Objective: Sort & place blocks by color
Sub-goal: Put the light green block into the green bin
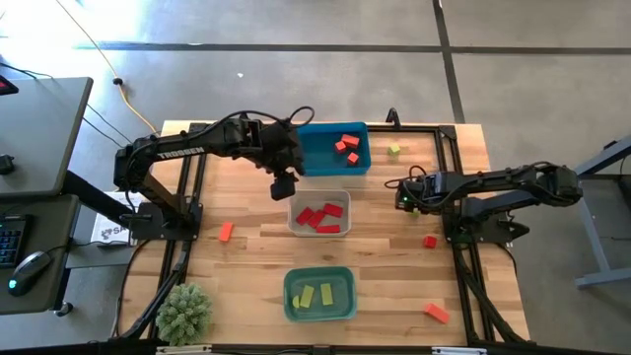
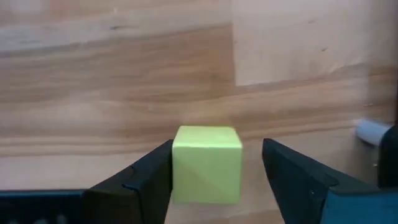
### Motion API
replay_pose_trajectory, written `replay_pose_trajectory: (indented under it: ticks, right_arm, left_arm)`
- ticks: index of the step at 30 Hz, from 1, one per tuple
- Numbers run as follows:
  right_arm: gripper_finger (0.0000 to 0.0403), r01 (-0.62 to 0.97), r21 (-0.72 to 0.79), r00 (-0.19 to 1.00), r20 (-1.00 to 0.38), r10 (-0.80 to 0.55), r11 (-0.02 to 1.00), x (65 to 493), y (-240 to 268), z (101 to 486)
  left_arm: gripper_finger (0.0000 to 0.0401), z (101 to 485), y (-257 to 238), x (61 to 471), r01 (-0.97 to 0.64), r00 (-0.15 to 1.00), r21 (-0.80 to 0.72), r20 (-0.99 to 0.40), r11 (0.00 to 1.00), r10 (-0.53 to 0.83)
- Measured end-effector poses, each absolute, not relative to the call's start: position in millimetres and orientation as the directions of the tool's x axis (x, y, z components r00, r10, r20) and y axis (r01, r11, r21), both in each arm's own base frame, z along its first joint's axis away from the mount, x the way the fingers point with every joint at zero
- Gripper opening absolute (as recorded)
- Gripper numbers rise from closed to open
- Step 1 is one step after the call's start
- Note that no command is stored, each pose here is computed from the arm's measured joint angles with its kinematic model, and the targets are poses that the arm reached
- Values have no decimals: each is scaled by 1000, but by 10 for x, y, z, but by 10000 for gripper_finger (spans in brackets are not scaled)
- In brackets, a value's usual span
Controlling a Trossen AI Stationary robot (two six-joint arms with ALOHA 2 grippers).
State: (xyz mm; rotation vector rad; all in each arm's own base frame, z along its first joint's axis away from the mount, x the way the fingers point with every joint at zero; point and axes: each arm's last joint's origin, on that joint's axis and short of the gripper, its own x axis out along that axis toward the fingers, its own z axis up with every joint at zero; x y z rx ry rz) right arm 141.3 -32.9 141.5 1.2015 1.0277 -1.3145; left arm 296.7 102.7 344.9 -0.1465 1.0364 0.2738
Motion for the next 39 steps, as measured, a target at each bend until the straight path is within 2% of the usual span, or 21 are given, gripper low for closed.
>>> replay_pose_trajectory:
  ticks: [8,17,25,29,34,39]
  right_arm:
    - [106,993,78,68,-991,-116,-90,1440,-326,1420]
    - [107,978,206,207,-975,-84,19,1675,-263,1688]
    - [107,904,400,423,-890,-171,153,2007,-69,2217]
    - [107,823,513,561,-801,-207,245,2151,61,2461]
    - [107,651,669,756,-616,-222,359,2323,253,2689]
    - [107,504,728,860,-469,-200,465,2471,467,2778]
  left_arm:
    - [200,3452,1029,2972,-292,485,9,-860,956,157]
    - [200,3452,1028,2972,-292,484,9,-861,956,156]
    - [200,3444,1025,2959,-276,472,18,-869,961,152]
    - [200,3443,1024,2957,-272,470,21,-870,962,152]
    - [200,3443,1024,2957,-247,470,35,-870,968,152]
    - [200,3443,1024,2958,-232,470,44,-870,972,152]
